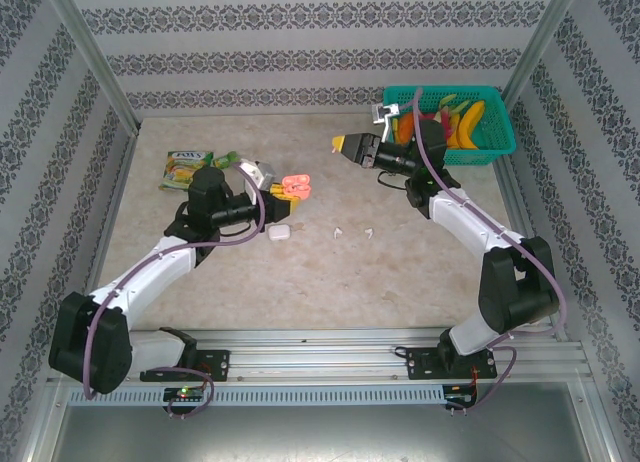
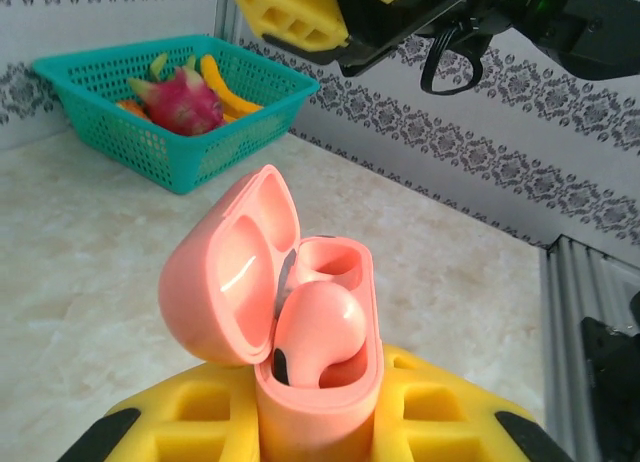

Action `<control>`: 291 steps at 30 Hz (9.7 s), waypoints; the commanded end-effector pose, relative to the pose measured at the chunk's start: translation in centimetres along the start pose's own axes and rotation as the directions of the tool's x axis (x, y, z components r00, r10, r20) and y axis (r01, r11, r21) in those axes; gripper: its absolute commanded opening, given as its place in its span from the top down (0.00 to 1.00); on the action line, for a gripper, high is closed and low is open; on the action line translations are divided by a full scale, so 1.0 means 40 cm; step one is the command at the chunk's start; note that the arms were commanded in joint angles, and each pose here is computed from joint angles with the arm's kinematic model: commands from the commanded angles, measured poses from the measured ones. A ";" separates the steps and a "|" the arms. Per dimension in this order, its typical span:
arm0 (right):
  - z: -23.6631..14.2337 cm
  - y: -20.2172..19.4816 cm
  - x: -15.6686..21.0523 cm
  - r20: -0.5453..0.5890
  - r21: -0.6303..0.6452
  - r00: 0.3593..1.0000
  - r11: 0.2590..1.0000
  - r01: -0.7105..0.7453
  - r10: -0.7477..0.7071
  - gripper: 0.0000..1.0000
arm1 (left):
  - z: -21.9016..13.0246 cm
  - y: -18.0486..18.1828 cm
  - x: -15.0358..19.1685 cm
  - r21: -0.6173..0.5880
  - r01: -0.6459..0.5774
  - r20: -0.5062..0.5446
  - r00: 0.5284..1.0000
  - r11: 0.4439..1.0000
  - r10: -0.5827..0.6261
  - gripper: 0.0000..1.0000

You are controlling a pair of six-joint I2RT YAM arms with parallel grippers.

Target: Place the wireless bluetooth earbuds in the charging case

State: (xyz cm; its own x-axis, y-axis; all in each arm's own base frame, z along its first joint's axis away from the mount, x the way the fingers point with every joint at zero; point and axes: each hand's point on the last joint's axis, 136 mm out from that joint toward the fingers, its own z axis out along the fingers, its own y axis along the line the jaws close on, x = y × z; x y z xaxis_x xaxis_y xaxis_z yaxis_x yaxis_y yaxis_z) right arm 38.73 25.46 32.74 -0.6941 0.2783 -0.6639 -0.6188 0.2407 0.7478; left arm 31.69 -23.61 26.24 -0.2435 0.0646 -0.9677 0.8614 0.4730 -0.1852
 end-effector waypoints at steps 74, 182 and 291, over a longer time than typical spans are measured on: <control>0.094 0.013 0.081 0.133 0.445 0.953 0.876 0.188 -0.272 0.74 | 0.043 0.032 -0.114 -0.165 -0.276 0.116 0.948 0.947 0.296 1.00; 0.030 -0.148 0.070 0.108 0.389 0.984 0.905 -0.173 0.142 0.73 | 0.055 0.035 -0.056 -0.137 -0.218 0.123 0.964 0.966 0.235 1.00; 0.111 -0.235 0.706 -0.382 0.715 0.848 0.698 0.020 0.367 0.40 | -0.157 0.182 -0.020 -0.557 -0.060 0.172 0.967 0.828 0.186 1.00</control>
State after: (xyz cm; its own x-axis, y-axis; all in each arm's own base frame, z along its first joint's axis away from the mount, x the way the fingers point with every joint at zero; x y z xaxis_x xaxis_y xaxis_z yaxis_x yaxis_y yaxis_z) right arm 26.76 35.07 6.12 -0.9609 0.0080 -0.2769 -0.1406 0.8471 0.5125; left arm 35.54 -15.25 25.69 -0.0242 0.0260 -0.9994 0.4901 0.8716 0.0108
